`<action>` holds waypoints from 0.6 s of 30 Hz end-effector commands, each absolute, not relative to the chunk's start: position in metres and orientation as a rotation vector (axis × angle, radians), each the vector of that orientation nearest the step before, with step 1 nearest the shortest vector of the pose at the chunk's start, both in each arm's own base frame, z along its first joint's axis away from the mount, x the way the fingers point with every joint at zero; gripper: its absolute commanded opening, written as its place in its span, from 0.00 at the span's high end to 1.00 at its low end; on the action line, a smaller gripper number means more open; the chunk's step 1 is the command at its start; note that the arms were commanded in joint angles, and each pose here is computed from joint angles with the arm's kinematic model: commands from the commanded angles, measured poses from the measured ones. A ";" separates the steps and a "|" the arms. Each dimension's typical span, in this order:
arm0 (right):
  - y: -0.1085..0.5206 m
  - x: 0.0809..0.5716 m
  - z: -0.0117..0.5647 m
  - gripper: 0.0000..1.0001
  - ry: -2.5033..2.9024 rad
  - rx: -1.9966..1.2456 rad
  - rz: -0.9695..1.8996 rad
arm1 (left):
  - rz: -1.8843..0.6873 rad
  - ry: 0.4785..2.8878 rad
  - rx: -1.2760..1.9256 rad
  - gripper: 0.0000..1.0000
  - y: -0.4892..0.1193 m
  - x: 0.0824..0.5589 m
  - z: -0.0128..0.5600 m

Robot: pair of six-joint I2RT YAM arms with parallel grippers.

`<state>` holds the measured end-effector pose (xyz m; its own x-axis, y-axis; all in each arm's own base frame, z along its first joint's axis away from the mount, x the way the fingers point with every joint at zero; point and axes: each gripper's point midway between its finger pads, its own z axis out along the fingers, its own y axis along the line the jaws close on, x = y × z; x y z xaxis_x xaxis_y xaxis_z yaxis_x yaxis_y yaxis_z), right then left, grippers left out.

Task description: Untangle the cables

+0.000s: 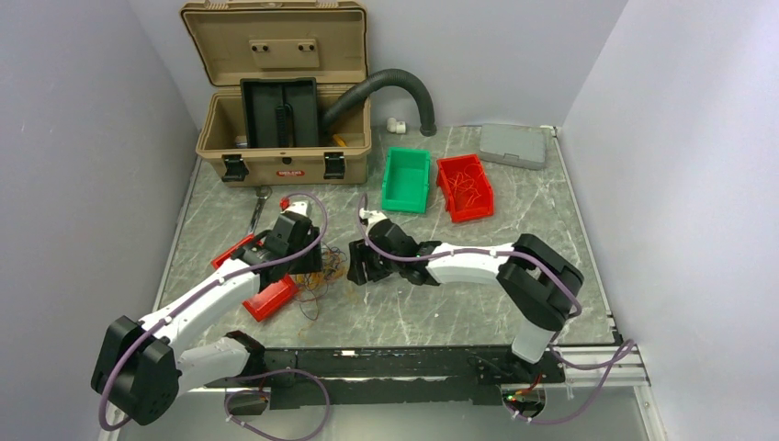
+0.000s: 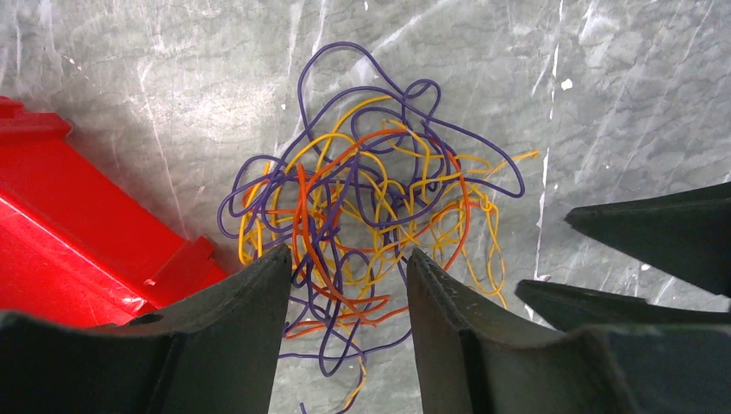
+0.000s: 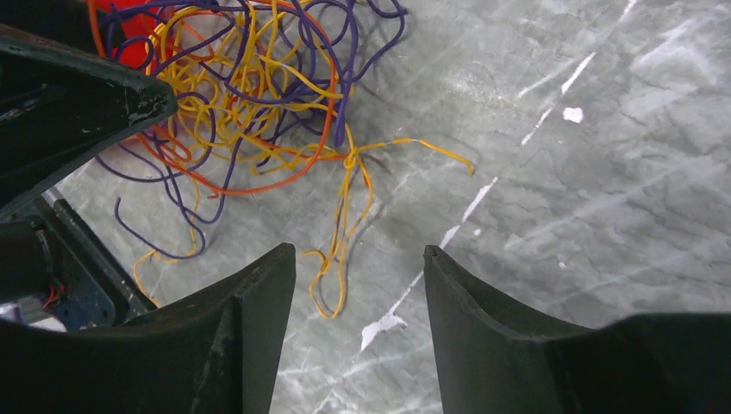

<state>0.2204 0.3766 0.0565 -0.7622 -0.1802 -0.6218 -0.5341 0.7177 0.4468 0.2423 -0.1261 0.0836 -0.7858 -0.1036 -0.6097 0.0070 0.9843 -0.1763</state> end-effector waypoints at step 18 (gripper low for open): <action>0.406 0.224 0.039 0.96 2.330 -0.396 0.765 | -0.286 2.426 -0.116 0.59 -0.129 0.251 0.080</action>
<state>0.2127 0.4082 0.0247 -0.7698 -0.1561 -0.6189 -0.4926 0.7619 0.4205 0.2436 -0.1226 0.0729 -0.7836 -0.1279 -0.6080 -0.0102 0.9811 -0.1932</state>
